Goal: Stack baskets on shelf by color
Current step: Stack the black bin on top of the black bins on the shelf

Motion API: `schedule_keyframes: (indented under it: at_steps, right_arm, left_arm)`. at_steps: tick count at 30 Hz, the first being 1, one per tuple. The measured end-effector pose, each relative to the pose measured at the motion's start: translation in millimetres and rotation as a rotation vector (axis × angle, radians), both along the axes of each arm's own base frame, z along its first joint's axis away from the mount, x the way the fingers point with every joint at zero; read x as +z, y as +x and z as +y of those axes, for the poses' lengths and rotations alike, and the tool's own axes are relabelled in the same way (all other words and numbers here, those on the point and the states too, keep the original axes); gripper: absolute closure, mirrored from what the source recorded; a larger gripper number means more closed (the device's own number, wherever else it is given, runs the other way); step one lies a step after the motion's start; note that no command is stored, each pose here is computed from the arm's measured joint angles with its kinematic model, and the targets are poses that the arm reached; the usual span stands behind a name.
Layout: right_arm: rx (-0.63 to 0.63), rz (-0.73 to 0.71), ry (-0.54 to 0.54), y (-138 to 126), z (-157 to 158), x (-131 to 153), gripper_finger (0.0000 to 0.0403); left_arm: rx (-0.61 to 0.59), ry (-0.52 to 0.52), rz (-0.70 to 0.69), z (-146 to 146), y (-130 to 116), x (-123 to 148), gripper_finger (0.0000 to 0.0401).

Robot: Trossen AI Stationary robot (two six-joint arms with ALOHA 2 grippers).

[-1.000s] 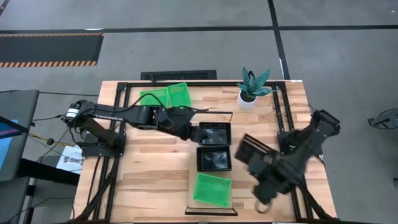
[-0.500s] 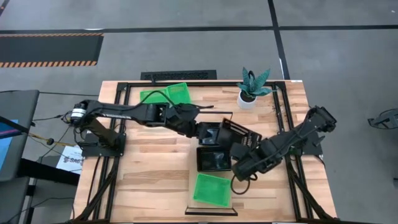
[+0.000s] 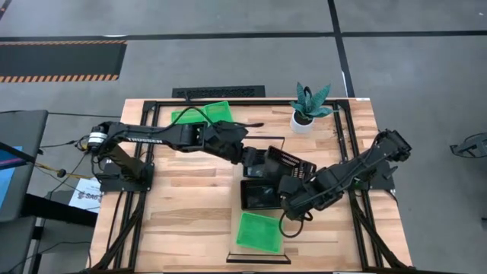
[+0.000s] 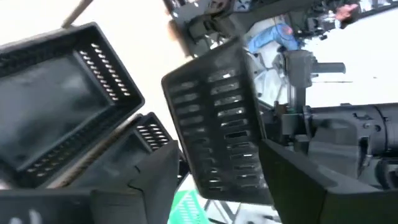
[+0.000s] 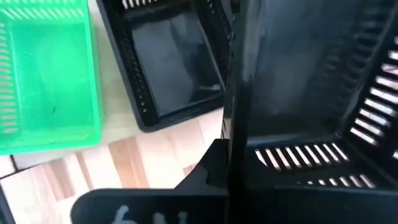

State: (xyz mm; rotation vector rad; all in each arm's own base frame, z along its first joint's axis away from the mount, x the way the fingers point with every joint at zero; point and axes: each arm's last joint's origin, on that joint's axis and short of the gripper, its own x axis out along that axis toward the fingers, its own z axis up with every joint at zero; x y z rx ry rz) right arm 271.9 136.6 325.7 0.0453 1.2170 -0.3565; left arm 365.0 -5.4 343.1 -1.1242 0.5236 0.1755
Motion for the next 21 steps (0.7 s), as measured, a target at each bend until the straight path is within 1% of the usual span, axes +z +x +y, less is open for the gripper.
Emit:
schedule_keyframes:
  at_steps: [4,8,13,21]
  right_arm:
    - [0.008,0.002,0.009,2.1,-2.1,-0.1,0.04]
    - [0.018,0.005,0.016,2.9,-3.2,0.1,0.0399]
    - [0.022,0.004,0.019,3.3,-3.3,0.2,0.04]
    - [0.031,0.018,0.044,-0.1,2.9,-0.4,0.0397]
  left_arm:
    - [-0.023,-0.024,-0.008,-0.5,5.2,-3.6,0.0157]
    - [-0.018,-0.015,-0.012,0.4,5.1,-3.1,0.0139]
    - [-0.053,-0.031,-0.01,4.6,2.6,-1.3,0.0136]
    - [-0.09,-0.024,-0.015,4.9,0.8,0.3,0.0136]
